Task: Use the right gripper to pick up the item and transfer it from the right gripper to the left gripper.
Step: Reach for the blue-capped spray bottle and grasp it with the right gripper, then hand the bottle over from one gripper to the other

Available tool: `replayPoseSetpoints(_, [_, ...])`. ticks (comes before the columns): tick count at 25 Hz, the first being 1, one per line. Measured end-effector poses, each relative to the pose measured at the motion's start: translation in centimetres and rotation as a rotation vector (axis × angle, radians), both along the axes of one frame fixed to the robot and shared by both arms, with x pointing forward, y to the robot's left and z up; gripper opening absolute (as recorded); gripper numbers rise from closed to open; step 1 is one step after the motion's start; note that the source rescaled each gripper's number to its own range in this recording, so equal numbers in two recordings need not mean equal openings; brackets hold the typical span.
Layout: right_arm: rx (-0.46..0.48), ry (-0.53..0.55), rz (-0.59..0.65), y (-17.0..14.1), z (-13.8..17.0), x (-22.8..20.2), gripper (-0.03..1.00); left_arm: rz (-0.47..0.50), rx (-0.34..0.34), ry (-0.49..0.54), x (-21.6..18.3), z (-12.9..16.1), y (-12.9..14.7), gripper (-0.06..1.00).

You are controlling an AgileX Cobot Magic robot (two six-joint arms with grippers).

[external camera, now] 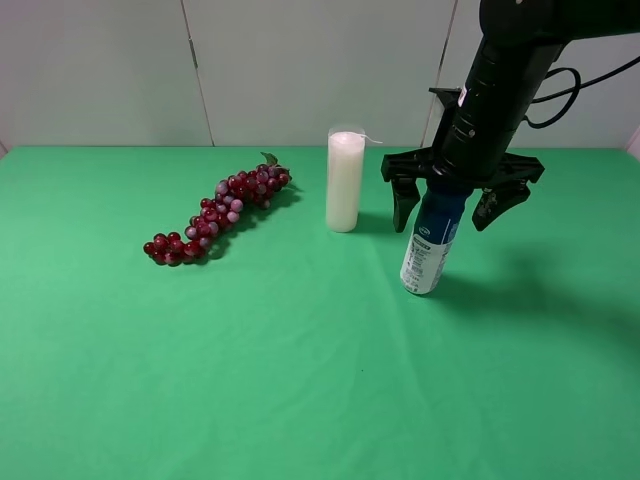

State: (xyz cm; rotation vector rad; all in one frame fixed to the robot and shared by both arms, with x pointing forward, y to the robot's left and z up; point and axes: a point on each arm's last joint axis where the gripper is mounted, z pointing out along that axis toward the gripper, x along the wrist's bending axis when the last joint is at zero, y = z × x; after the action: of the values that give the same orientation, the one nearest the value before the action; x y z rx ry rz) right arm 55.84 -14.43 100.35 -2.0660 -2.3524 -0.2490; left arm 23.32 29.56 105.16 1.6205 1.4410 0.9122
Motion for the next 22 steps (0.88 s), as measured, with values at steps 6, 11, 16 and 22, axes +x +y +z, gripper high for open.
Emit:
replayPoseSetpoints(6, [-0.004, 0.010, 0.002, -0.04, -0.01, -0.09, 0.00, 0.000, 0.000, 0.000, 0.00, 0.00, 0.00, 0.79])
replayPoseSetpoints(11, [-0.010, 0.011, 0.006, -0.09, -0.04, -0.11, 0.01, 0.000, 0.000, 0.000, 0.00, 0.00, 0.00, 0.79])
replayPoseSetpoints(16, [-0.010, 0.011, 0.003, -0.09, -0.04, -0.11, 0.01, 0.000, 0.000, 0.000, 0.00, 0.00, 0.00, 0.79])
replayPoseSetpoints(22, [-0.009, 0.011, 0.002, -0.09, -0.04, -0.11, 0.01, 0.000, 0.000, 0.000, 0.00, 0.00, 0.00, 0.79])
